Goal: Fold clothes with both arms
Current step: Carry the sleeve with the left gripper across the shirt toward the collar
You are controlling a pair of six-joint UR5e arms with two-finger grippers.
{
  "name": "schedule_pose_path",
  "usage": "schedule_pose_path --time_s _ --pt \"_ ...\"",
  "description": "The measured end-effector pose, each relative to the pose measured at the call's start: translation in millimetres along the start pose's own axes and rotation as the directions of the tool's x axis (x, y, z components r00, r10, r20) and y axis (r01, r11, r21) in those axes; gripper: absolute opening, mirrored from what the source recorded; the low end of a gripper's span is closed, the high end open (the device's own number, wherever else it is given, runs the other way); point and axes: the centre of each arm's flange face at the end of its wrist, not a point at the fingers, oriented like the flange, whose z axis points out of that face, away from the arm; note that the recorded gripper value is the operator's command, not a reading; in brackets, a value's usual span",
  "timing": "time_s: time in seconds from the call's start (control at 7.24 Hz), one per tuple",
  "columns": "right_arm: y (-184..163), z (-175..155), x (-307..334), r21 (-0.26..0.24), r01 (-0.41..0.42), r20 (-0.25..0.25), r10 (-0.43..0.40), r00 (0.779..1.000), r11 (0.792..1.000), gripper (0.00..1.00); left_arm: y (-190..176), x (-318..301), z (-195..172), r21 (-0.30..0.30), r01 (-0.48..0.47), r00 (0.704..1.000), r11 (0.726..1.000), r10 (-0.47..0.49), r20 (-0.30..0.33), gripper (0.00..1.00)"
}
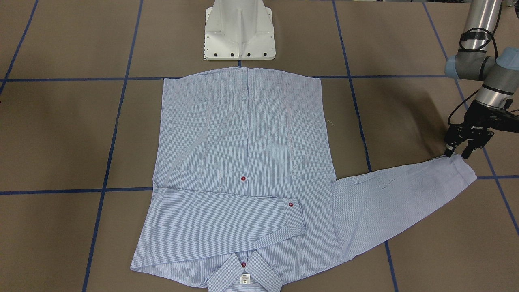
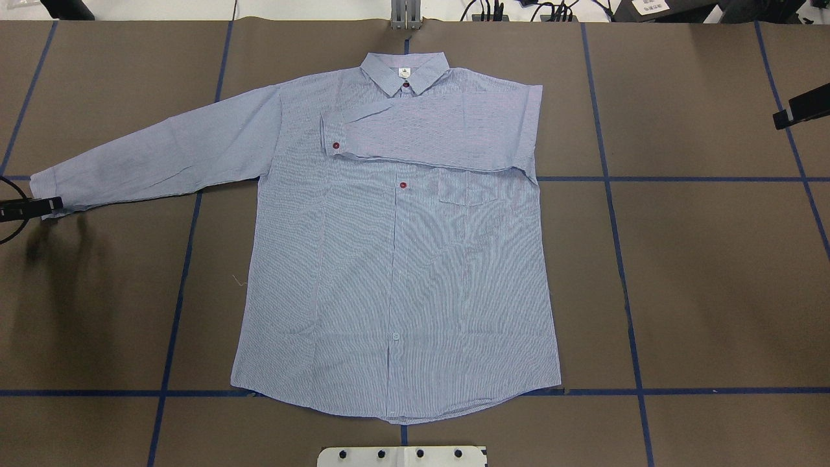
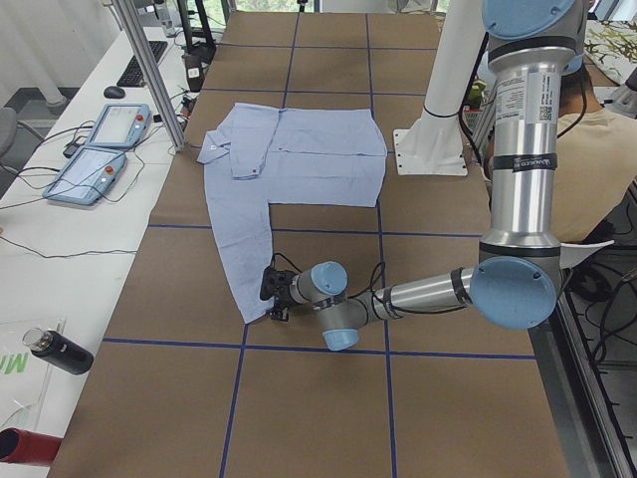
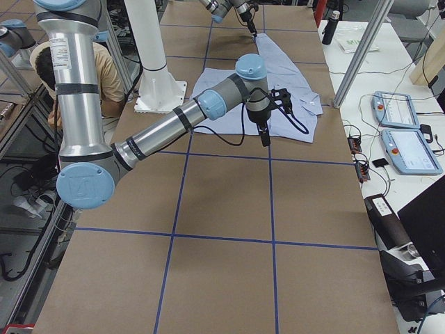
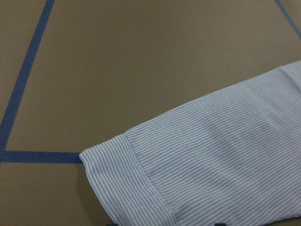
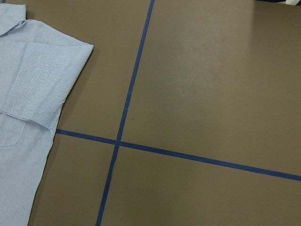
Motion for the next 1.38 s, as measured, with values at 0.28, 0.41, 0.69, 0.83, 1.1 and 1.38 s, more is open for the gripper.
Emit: schedule_pose_path --time_s 0.28,0.41,0.69,0.83,1.1,1.38 --pt "0 0 0 0.001 0.000 0.000 0.000 1.000 1.000 1.00 0 -1 0 0.001 0.001 1.000 1.000 -0.001 0.002 0.25" --pt "0 -1 0 0.001 -0.001 0.000 0.001 1.000 1.000 1.00 1 -2 1 0.000 0.002 1.000 1.000 -0.002 0.004 0.02" --pt "0 -1 0 0.002 0.000 0.001 0.000 1.000 1.000 1.00 1 -2 1 0.000 0.001 1.000 1.000 -0.001 0.003 0.00" --pt "0 -1 -1 0.002 0.001 0.002 -0.001 1.000 1.000 1.00 -2 2 -1 0.003 -0.002 1.000 1.000 0.002 -0.006 0.00" --pt "0 -2 -1 0.004 0.002 0.003 -0.002 1.000 1.000 1.00 -12 29 -8 -0.028 -0.012 0.998 1.000 0.010 -0.064 0.00" --pt "-1 -1 -1 0.003 0.000 0.001 0.000 1.000 1.000 1.00 -42 79 -9 -0.067 -0.010 0.997 0.998 0.005 -0.079 0.00"
